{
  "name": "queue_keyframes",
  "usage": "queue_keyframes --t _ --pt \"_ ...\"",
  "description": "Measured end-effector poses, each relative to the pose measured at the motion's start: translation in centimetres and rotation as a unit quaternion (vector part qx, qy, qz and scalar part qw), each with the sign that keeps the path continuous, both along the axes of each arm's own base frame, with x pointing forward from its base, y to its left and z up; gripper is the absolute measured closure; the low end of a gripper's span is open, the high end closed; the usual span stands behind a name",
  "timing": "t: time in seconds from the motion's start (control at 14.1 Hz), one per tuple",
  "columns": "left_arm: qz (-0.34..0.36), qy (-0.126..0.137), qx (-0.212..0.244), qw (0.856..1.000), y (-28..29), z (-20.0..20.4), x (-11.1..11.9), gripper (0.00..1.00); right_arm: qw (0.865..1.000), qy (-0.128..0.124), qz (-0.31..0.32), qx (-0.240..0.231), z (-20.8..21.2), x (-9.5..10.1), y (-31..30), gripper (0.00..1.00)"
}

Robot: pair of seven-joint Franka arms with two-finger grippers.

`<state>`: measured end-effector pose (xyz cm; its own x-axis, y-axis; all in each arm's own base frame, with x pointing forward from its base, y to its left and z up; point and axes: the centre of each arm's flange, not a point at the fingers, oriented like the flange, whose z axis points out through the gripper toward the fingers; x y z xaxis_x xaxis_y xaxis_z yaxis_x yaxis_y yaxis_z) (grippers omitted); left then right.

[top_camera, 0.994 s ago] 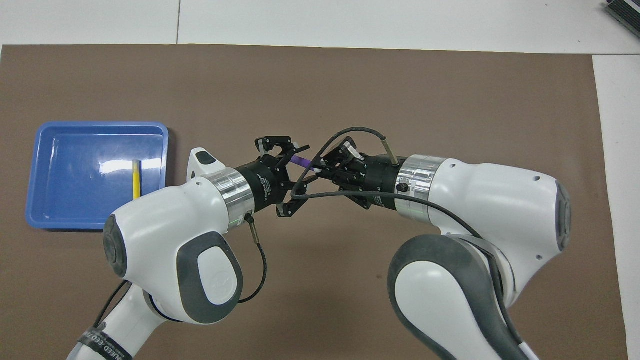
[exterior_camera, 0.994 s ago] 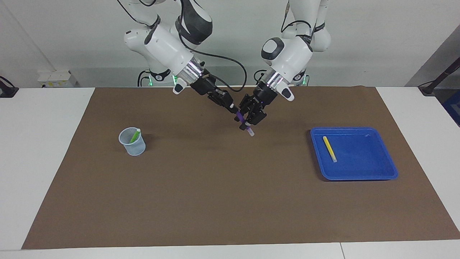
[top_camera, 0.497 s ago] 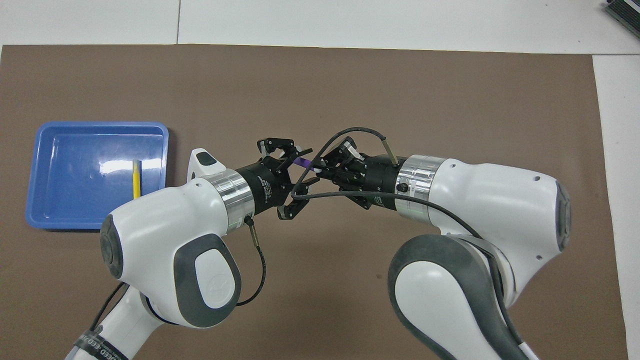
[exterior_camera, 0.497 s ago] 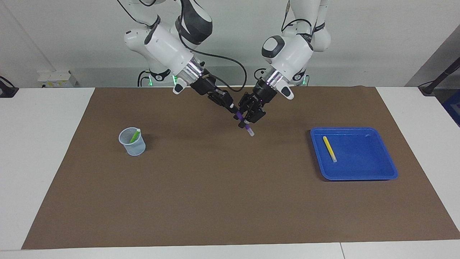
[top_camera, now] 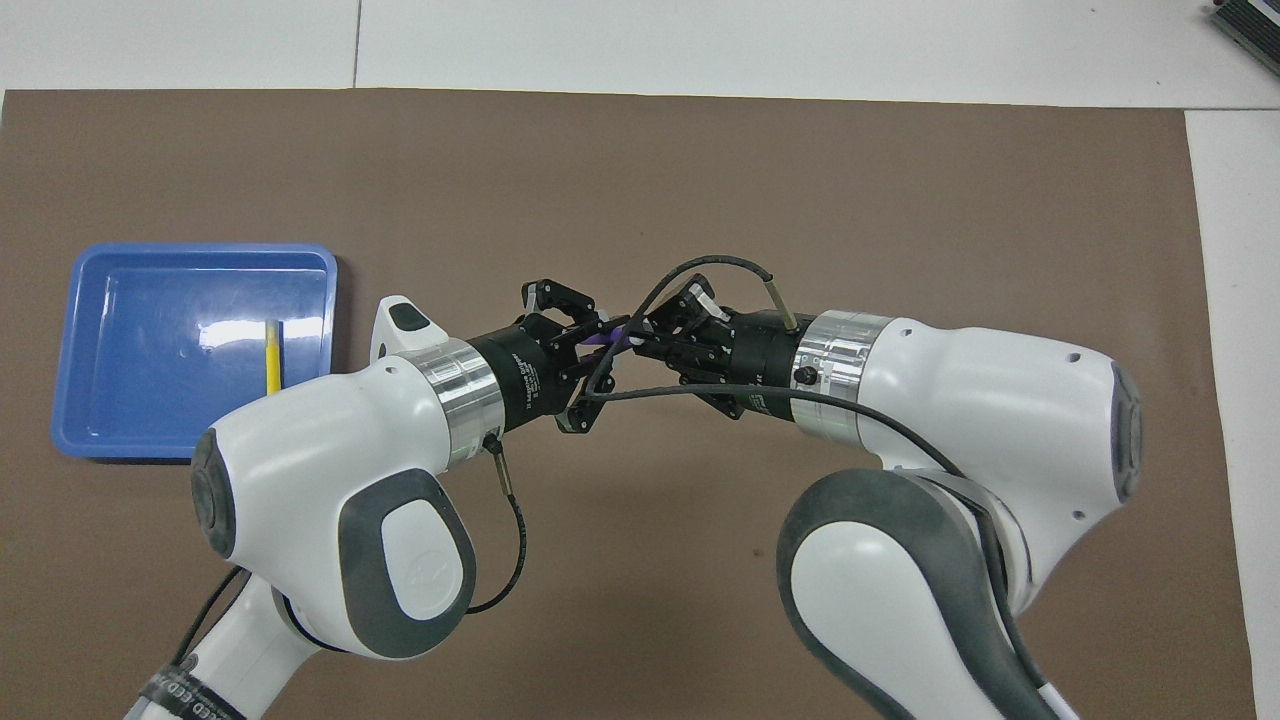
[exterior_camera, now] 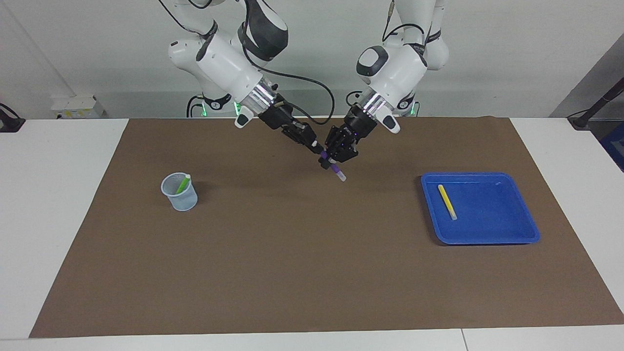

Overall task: Right arm passes pens to left for tray arrangement
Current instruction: 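Open the right gripper and pull both grippers apart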

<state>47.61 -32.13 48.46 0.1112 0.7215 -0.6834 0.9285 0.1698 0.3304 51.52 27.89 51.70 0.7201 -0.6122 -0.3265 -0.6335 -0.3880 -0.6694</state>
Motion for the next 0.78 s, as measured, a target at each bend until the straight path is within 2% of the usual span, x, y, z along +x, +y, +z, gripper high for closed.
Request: queue_keyframes --t 0.5,0.64,0.78 --pt "-0.006 -0.005 0.003 1.000 -0.01 0.04 -0.03 0.81 1.000 0.001 0.001 0.000 0.03 -0.03 -0.03 0.81" --pt "-0.007 -0.006 0.002 1.000 -0.14 0.09 -0.13 0.81 1.000 0.002 0.002 0.000 0.01 -0.06 0.01 0.67" --pt "-0.008 -0.006 0.002 1.000 -0.17 0.18 -0.17 0.81 1.000 0.002 0.002 0.000 0.01 -0.07 0.01 0.44"
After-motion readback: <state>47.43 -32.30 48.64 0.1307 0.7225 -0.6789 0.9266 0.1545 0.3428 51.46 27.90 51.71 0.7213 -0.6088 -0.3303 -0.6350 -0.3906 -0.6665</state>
